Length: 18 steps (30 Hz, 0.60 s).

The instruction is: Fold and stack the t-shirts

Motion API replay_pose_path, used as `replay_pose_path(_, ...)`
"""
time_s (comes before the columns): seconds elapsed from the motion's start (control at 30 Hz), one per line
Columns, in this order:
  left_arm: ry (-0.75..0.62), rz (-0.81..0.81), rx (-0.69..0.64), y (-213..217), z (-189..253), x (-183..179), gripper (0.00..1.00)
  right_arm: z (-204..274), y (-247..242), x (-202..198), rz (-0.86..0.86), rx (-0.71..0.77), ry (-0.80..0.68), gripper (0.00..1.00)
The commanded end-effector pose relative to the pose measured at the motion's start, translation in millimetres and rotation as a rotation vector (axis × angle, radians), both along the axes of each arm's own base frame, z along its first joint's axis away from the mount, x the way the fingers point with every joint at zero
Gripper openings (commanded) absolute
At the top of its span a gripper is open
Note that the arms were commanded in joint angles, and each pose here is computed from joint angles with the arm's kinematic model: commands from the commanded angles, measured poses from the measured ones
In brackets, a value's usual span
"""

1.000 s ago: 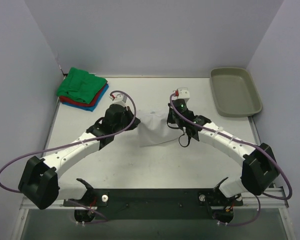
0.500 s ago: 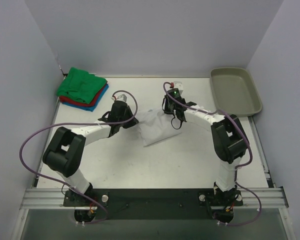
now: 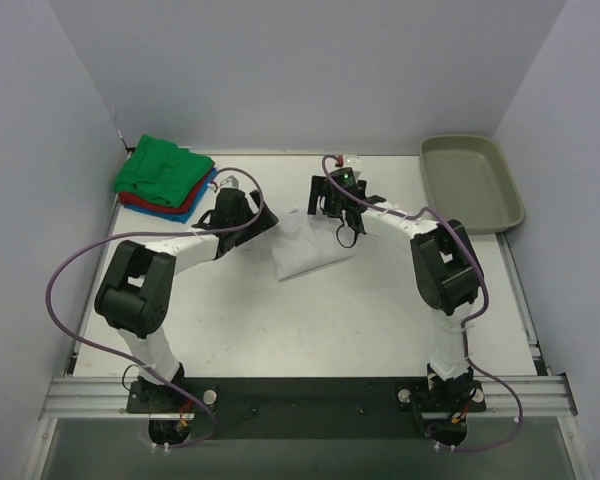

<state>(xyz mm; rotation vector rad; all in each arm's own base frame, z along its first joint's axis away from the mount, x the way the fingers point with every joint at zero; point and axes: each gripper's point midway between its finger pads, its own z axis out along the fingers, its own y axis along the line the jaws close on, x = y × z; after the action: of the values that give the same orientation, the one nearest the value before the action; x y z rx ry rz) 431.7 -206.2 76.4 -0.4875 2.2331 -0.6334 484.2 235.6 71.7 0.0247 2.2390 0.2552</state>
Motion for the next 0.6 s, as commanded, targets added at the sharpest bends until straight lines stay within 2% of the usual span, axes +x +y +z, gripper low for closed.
replay_pose_path(0.0, -0.109, 0.083, -0.003, 12.5, 44.0, 8.1, 0.97, 47.1, -16.2, 1.7, -0.032, -0.007, -0.136, 1.0)
replay_pose_path(0.13, -0.244, 0.053, -0.046, 6.9, 111.4, -6.4, 0.97, 78.4, -28.4, -9.8, -0.045, -0.008, -0.203, 1.0)
replay_pose_path(0.3, -0.309, -0.103, -0.221, -49.1, 161.0, -36.9, 0.97, 106.8, -27.2, -25.7, -0.02, 0.061, -0.225, 1.0)
replay_pose_path(0.43, -0.316, -0.228, -0.333, -96.4, 172.1, -65.0, 0.97, 117.3, -27.5, -30.1, -0.003, 0.086, -0.193, 1.0)
replay_pose_path(0.57, -0.303, -0.363, -0.46, -129.6, 156.6, -74.5, 0.98, 119.3, -47.5, -31.9, -0.021, 0.254, -0.129, 1.0)
